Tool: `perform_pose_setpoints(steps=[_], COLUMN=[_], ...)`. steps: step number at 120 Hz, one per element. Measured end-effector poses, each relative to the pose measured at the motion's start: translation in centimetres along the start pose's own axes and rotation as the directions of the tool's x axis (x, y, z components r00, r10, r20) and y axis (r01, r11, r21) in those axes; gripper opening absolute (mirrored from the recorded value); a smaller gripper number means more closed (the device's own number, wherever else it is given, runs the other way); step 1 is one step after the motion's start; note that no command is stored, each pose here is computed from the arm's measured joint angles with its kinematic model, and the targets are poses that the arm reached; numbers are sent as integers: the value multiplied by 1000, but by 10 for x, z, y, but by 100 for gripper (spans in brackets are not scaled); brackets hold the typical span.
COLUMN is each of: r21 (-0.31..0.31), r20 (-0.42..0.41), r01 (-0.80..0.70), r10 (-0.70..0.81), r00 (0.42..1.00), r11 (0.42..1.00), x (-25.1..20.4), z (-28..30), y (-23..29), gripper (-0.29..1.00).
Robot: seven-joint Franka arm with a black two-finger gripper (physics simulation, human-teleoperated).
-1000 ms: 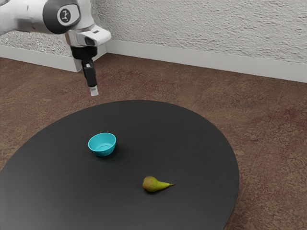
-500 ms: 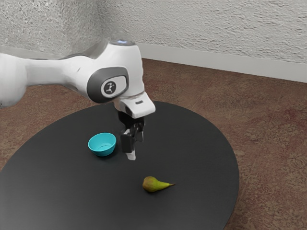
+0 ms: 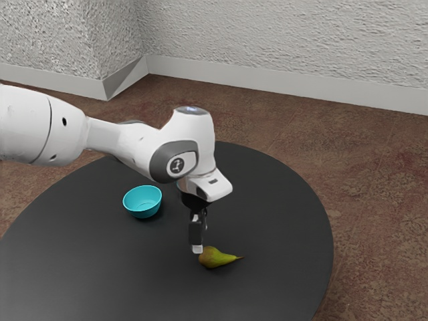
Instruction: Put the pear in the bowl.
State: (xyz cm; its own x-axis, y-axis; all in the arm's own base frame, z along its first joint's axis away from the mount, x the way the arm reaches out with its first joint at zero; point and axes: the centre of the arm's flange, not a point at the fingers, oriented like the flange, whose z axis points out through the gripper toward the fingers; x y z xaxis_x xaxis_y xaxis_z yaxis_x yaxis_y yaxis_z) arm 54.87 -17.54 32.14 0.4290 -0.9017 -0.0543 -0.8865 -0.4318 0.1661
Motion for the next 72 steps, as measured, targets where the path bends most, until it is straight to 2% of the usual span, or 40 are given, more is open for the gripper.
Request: perform_pose_setpoints(steps=[14,41,60,72], r21=[33,1,6,10], r20=[41,31,16,10], r01=[-42,-19,-4,5], r10=[40,19,4,-5], r00=[998,999,1000,1000], r11=[999,1000,1000,1000], x=[15,27,30,30], z=[19,64,71,72], y=[-5,-14,-19,-20], gripper=[70,70,70,61])
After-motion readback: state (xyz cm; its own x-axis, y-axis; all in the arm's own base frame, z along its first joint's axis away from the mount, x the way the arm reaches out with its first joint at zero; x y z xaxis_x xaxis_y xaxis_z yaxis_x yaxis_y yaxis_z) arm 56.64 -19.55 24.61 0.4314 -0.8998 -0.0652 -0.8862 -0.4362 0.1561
